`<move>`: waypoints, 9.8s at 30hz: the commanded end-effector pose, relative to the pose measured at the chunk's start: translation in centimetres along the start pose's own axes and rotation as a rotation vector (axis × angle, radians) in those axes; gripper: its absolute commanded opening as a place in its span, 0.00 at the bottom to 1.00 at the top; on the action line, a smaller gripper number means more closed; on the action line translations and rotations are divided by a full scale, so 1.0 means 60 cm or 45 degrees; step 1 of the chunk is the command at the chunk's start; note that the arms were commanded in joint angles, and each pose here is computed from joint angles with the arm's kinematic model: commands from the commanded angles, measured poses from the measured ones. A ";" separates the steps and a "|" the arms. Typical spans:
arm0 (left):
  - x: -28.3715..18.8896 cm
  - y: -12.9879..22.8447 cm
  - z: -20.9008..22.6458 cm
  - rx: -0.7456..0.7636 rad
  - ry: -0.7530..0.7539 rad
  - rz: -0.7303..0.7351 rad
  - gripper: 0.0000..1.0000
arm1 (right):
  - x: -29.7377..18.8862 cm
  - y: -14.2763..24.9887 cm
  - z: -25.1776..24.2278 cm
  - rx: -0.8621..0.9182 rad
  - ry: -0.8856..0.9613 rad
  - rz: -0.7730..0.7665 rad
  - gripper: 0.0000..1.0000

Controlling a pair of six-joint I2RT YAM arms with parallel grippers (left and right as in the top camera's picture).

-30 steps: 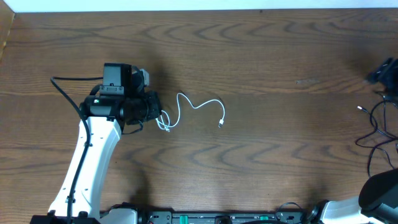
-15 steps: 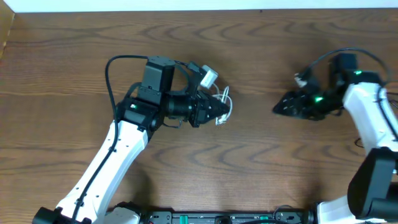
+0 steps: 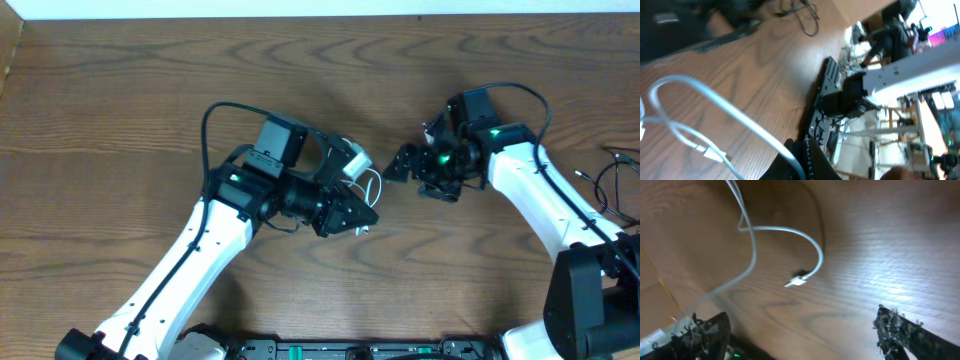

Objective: Untangle cables

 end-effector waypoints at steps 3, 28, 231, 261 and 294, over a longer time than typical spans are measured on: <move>0.015 -0.020 -0.023 0.216 0.051 -0.031 0.07 | 0.023 0.027 0.029 0.278 -0.010 0.006 0.93; -0.030 -0.094 -0.062 0.627 -0.030 -0.301 0.08 | 0.088 0.069 0.092 0.286 -0.314 0.452 0.93; -0.316 -0.124 0.021 -0.845 -0.587 -1.188 0.07 | -0.003 0.156 0.268 -1.922 -1.340 0.042 0.25; -0.307 0.090 0.073 -1.059 -1.558 -0.385 0.43 | 0.000 -0.010 0.079 -0.987 0.273 -0.444 0.01; -0.302 0.102 0.068 -1.092 -1.548 -0.329 0.43 | -0.643 -0.125 -0.163 0.184 1.048 -1.890 0.01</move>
Point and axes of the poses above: each gripper's point midway between its finger pads, its own x axis out along the fingers, its own z axis along the line the jaws close on, y = z × x, the point moved 7 cm from there along -x, back along the fingers, and after that the axes turned 15 degrees about x, right-handed, at the moved point
